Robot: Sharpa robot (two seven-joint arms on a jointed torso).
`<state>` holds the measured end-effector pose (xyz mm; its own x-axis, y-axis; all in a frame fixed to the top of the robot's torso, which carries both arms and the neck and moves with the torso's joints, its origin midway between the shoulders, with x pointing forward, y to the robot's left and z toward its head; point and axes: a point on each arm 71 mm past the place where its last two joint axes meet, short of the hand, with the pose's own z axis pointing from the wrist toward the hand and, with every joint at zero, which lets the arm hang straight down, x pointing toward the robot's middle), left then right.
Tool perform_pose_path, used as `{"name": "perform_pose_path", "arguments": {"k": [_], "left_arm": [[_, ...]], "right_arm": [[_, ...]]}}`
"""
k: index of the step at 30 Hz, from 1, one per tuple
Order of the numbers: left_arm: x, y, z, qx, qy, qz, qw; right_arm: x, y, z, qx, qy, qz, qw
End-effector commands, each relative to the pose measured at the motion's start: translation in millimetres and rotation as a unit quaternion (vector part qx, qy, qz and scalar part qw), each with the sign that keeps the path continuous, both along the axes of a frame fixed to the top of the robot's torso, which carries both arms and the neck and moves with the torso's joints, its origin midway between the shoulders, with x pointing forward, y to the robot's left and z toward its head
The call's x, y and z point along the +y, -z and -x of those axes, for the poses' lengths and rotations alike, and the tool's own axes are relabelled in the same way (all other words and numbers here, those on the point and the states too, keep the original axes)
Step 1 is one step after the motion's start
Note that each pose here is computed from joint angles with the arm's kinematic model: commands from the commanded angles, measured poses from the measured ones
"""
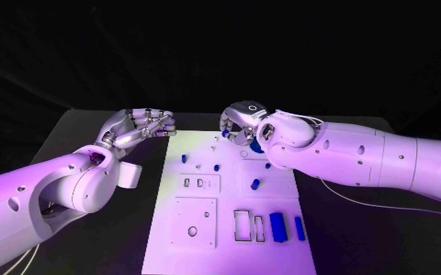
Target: Assemble the parts on the task board
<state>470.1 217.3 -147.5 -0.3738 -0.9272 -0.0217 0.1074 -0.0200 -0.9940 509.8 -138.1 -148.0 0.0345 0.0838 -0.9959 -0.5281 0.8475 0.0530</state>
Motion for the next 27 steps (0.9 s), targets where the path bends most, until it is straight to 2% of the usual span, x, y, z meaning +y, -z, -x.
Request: {"name": "perform_pose_path", "arguments": {"k": [1,12,27], "left_arm": [[-3.8,-1.7,1.2,-0.002,0.013,0.005,1.000],[-4.1,-3.2,2.3,-0.003,0.015,0.006,1.000],[-5.5,-6.2,1.7,-0.006,0.018,0.007,1.000]], "right_arm": [[3.1,0.7,-1.8,-0.011,0.005,-0.003,1.000],[15.6,10.4,-4.7,0.002,-0.002,0.001,1.000],[16.8,15.1,-9.2,0.008,0.003,0.004,1.000]]}}
